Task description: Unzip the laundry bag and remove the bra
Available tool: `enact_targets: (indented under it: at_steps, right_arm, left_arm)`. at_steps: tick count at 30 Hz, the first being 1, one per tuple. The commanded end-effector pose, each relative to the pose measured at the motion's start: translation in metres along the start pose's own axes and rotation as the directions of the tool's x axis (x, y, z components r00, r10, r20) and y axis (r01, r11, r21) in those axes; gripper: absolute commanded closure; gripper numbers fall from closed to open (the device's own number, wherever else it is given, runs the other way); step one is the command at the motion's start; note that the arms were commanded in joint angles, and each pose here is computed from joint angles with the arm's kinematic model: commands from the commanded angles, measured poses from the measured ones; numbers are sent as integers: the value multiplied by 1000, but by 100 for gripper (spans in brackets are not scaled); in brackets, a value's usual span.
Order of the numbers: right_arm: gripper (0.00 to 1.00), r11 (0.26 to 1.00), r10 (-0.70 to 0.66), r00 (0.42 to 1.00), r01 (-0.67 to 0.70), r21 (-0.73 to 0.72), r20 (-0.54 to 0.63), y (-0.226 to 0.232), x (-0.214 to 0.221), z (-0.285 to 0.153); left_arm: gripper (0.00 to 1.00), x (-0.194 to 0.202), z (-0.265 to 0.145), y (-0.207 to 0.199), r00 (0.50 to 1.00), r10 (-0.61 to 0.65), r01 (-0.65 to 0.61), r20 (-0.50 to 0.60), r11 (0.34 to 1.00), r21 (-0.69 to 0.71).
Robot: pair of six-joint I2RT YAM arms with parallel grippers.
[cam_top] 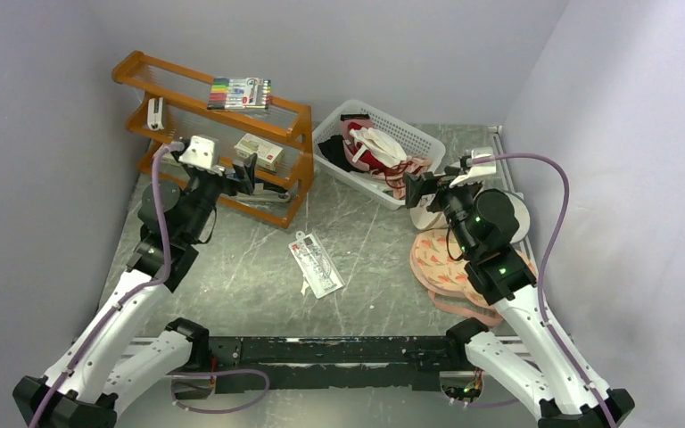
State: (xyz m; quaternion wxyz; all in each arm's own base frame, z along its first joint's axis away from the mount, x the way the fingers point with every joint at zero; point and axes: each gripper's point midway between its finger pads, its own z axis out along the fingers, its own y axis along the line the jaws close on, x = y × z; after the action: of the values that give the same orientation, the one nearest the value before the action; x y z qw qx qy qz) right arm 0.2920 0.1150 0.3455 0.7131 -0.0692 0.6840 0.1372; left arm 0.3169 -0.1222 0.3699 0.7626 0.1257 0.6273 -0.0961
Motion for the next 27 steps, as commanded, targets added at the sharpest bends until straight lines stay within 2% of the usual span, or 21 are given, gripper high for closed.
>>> enact_targets:
  at_steps: [1, 8, 14, 16, 21, 27]
  right_arm:
    - [0, 994, 64, 996, -58, 93, -56, -19, 24, -3]
    - [0, 986, 121, 981, -102, 129, -152, -29, 58, -9]
    - [0, 982, 177, 956, -153, 114, -233, -25, 90, -5]
    - [0, 978, 206, 944, -191, 82, -259, -17, 99, -1]
    - [0, 950, 234, 902, -291, -113, -363, 22, 128, 6]
    - [0, 877, 238, 792, -424, -226, -562, 70, 180, 8]
  left_arm:
    - [1, -1, -6, 11, 993, -118, 118, -16, 993, -9]
    - [1, 15, -16, 29, 968, -240, 237, -73, 970, -50]
    - [1, 34, -24, 23, 932, -326, 327, -157, 945, -19]
    - [1, 43, -26, 17, 919, -340, 348, -199, 937, 7]
    - [2, 66, -30, 4, 884, -344, 382, -317, 922, 64]
    - [2, 81, -37, -3, 855, -354, 410, -379, 909, 77]
